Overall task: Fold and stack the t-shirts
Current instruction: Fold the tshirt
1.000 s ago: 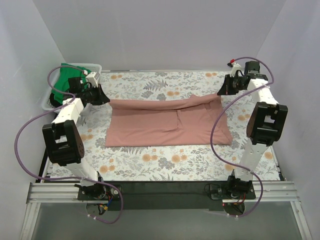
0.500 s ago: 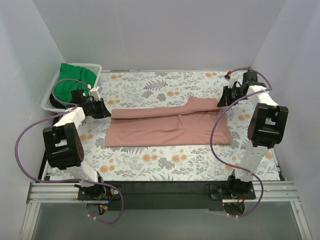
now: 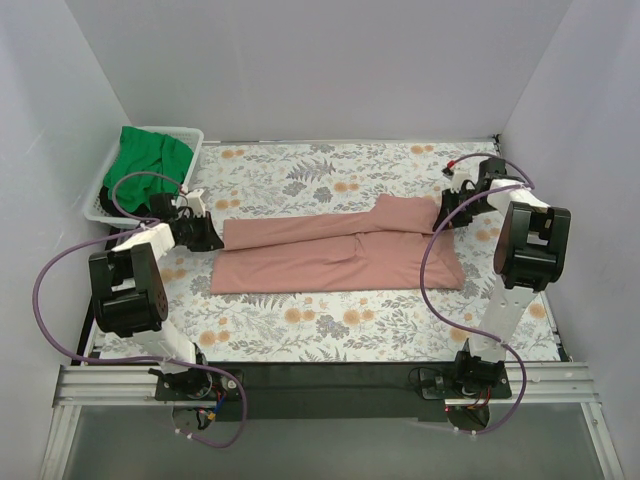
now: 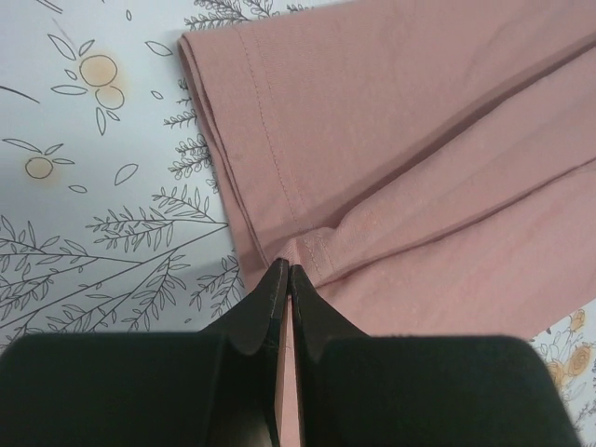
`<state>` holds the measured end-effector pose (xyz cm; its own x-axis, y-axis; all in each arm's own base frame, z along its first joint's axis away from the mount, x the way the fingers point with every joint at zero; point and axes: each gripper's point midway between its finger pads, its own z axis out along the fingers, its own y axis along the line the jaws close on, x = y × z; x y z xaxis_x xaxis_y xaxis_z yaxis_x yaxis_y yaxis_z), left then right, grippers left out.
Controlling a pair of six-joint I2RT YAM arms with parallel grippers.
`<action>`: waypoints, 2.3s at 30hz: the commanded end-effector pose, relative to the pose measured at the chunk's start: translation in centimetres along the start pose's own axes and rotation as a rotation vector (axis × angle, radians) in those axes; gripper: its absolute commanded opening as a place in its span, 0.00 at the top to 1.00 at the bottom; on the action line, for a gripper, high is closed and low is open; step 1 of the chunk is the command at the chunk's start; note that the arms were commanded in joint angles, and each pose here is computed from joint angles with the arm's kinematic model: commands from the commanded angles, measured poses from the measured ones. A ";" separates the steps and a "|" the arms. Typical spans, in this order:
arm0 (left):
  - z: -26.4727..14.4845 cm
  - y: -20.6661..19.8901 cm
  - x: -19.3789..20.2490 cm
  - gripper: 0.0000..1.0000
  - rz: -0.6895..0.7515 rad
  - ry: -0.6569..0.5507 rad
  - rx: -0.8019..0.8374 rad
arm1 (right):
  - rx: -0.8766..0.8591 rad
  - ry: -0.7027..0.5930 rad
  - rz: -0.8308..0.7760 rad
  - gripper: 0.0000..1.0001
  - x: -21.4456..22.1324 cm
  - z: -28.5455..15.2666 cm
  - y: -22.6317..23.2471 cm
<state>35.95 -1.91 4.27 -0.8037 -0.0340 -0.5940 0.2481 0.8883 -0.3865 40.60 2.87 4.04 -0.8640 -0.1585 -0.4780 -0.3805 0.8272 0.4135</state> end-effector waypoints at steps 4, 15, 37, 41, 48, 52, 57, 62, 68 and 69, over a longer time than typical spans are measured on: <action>-0.5 0.8 -3.3 1.00 0.054 -0.075 -0.029 | 0.007 -0.095 -0.038 0.99 -4.0 -2.3 0.6; -0.3 1.1 -2.6 1.00 0.055 -0.049 -0.029 | 0.035 -0.020 -0.057 0.99 -0.8 -1.4 -0.1; -2.4 0.9 -9.1 1.00 0.079 -0.167 -0.044 | 0.013 -0.107 -0.053 0.99 -4.4 -5.0 2.4; -3.4 0.7 -10.0 1.00 0.086 -0.188 -0.048 | 0.030 -0.109 -0.063 0.99 -4.5 -5.4 2.3; -4.3 1.1 -10.9 1.00 0.083 -0.208 -0.061 | 0.013 -0.115 -0.053 0.99 -4.5 -5.9 2.9; -4.5 1.1 -10.9 1.00 0.076 -0.212 -0.050 | 0.021 -0.126 -0.063 0.99 -4.6 -6.6 3.2; -4.8 0.7 -10.3 1.00 0.084 -0.211 -0.036 | 0.014 -0.102 -0.058 0.99 -3.5 -6.2 3.3; -4.8 0.8 -8.7 1.00 0.112 -0.189 -0.054 | 0.018 -0.047 -0.049 0.99 -1.0 -5.4 3.0; -3.8 1.4 -6.5 1.00 0.095 -0.144 -0.057 | 0.008 -0.009 -0.030 0.99 1.2 -4.8 3.2; -3.5 1.5 -6.1 1.00 0.088 -0.132 -0.054 | 0.004 0.002 -0.024 0.99 1.6 -4.4 3.0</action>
<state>39.54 0.45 9.57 -0.7173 -0.0346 -0.6959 0.2767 0.9025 -0.3301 37.26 3.33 7.30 -0.8664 -0.1635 -0.4718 -0.3858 0.8191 0.4245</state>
